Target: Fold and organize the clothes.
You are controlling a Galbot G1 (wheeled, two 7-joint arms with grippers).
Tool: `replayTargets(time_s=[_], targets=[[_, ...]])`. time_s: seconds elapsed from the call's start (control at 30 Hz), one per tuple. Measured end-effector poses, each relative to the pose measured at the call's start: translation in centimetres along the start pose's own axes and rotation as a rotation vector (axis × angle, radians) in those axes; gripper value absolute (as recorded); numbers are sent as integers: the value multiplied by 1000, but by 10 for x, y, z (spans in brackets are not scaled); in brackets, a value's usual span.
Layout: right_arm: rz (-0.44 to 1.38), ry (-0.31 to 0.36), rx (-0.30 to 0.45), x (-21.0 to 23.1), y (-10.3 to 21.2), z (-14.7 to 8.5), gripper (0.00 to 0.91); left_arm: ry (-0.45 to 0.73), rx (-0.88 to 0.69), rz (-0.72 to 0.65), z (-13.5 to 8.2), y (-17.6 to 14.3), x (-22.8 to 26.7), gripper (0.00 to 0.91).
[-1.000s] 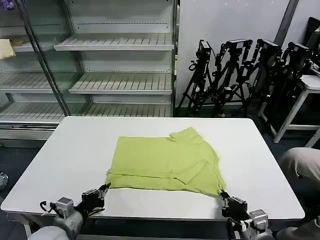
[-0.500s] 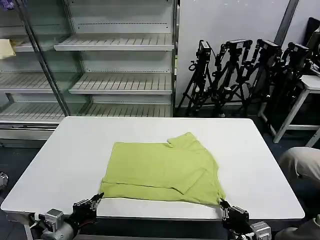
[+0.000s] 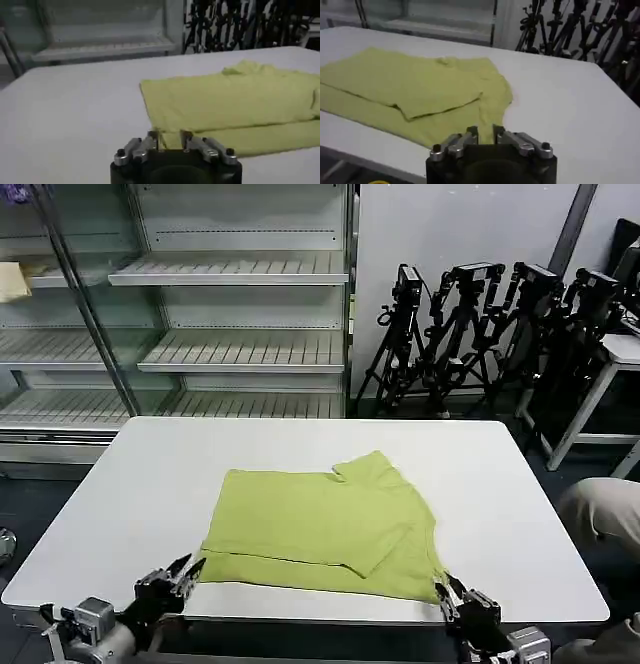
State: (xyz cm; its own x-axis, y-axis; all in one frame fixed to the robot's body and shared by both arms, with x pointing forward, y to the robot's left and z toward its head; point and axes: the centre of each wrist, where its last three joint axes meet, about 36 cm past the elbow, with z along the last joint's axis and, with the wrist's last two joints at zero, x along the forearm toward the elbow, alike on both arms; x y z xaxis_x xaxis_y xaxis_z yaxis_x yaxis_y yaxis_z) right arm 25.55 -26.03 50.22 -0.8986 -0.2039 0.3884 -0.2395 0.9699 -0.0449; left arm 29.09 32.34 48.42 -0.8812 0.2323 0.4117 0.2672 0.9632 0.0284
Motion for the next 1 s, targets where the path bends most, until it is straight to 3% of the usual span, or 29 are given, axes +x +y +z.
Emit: replayTargets(time_s=[0.23,0.5,0.73,1.0], targets=[[27,-95,-14,-48,-7,-20,907,-67,-37,18,-21,4,-23,907],[59,-140,-39,-130,-11,-41,907,-98,-41,24,-34,23,-80,907],[84,-140,-52,-198,-8,-64,907,-82,-20,19,-43,41,-138,907],[117,-85,-79,-269,-3,-80,907,-26,9,0,-54,55,-198,907]])
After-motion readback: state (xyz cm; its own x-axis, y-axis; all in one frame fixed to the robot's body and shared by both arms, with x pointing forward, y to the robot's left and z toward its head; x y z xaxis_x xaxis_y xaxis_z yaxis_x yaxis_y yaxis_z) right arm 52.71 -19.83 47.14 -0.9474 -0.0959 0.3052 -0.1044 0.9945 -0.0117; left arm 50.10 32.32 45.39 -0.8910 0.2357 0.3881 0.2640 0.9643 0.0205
